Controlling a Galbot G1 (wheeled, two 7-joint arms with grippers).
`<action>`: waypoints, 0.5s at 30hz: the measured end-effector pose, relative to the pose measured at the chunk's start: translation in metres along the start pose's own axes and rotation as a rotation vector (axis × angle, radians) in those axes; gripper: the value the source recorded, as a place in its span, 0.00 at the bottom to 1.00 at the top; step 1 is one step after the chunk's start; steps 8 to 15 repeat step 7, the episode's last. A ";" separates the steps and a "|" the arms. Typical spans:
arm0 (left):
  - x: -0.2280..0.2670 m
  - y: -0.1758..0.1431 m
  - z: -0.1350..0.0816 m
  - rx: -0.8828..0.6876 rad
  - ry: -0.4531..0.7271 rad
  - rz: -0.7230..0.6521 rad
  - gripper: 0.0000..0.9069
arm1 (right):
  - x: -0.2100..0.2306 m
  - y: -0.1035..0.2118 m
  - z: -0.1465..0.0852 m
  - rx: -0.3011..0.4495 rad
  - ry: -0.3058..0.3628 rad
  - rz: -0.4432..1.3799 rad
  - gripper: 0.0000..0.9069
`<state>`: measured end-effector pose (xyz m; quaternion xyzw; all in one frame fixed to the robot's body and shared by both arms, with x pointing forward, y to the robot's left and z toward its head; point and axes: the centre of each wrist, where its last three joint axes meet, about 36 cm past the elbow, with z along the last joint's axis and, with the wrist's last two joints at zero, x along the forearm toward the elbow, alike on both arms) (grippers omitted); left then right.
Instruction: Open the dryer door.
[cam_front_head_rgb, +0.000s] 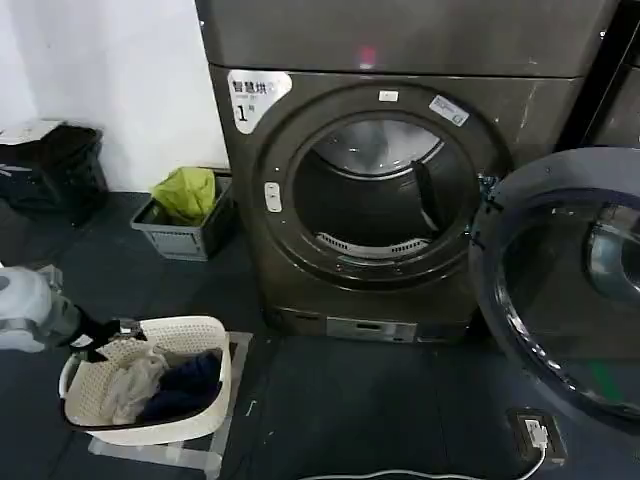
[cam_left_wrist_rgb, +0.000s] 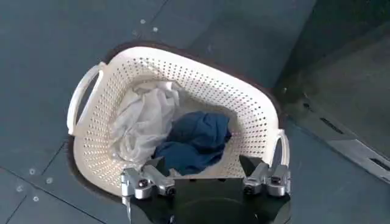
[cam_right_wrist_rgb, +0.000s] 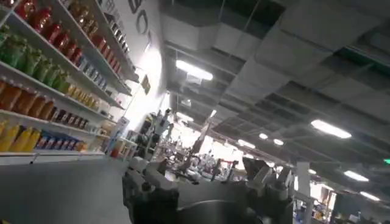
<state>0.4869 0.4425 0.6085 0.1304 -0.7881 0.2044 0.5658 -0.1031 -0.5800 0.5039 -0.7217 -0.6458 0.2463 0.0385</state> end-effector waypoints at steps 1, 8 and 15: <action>0.000 0.000 0.000 0.000 0.000 0.000 1.00 | 0.000 0.000 0.000 0.000 0.000 0.000 1.00; -0.001 0.000 0.000 -0.001 -0.004 -0.003 1.00 | 0.000 -0.001 0.000 0.001 -0.001 0.000 1.00; -0.001 0.000 0.000 -0.001 -0.004 -0.003 1.00 | 0.000 -0.001 0.000 0.001 -0.001 0.000 1.00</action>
